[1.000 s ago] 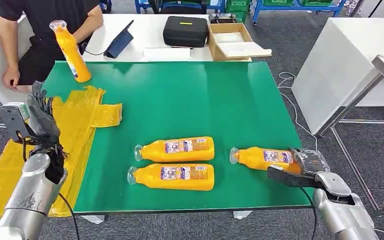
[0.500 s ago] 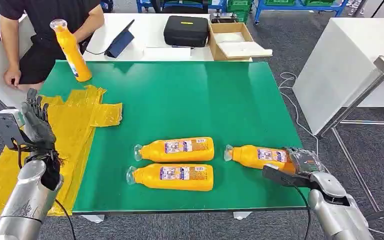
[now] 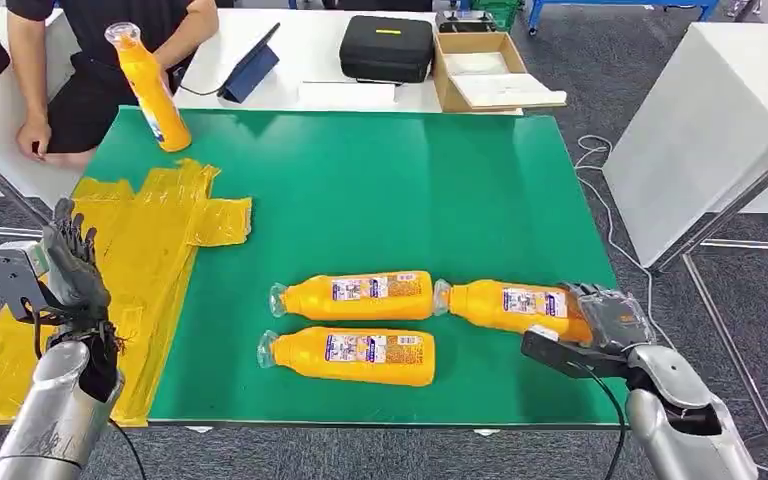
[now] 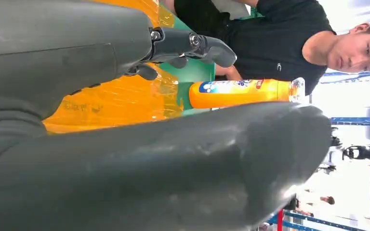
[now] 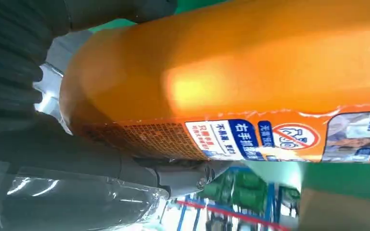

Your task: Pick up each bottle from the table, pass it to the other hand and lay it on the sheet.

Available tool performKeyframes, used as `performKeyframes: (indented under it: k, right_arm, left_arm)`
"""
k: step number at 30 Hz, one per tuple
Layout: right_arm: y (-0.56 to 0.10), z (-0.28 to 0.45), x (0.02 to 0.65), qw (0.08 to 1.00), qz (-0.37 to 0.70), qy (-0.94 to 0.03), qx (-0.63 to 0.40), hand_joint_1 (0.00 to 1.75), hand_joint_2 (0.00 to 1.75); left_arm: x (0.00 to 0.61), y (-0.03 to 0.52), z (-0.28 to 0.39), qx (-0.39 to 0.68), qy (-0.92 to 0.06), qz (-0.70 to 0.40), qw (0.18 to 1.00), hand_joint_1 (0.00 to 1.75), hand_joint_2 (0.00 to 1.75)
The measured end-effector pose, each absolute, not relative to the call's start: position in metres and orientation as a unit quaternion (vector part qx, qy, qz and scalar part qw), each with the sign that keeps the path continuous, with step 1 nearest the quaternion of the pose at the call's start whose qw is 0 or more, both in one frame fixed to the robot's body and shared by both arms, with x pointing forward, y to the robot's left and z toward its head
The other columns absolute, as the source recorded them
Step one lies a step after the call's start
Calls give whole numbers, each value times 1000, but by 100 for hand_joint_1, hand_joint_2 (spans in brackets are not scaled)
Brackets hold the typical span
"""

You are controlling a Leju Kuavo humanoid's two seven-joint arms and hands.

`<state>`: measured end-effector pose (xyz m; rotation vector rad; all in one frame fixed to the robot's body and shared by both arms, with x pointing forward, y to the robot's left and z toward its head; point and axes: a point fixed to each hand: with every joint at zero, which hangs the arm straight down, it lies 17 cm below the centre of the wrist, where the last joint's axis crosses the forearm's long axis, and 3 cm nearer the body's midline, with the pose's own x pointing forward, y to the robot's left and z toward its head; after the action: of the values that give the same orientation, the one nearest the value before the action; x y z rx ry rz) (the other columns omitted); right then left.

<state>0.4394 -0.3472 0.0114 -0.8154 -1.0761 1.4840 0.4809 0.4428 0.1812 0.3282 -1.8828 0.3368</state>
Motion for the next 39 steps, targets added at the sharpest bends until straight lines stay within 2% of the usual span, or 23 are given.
performKeyframes:
  k: [20,26,27,34,39]
  right_arm:
    - [-367,120,439,458,594,-518,-411,175,175]
    - [-363,156,452,438,563,-567,-413,175,175]
    - [-359,165,456,432,556,-577,-413,175,175]
    - [-325,198,472,404,527,-631,-400,175,175]
    - [-265,208,481,403,497,-672,-373,175,175]
  left_arm:
    - [477,415,164,111,-792,143,583,0,0]
    - [478,386,150,5,-779,157,607,0,0]
    - [477,379,148,-16,-776,158,610,0,175]
    - [465,338,134,-87,-765,146,622,0,175]
    - [461,279,146,-148,-764,109,618,0,175]
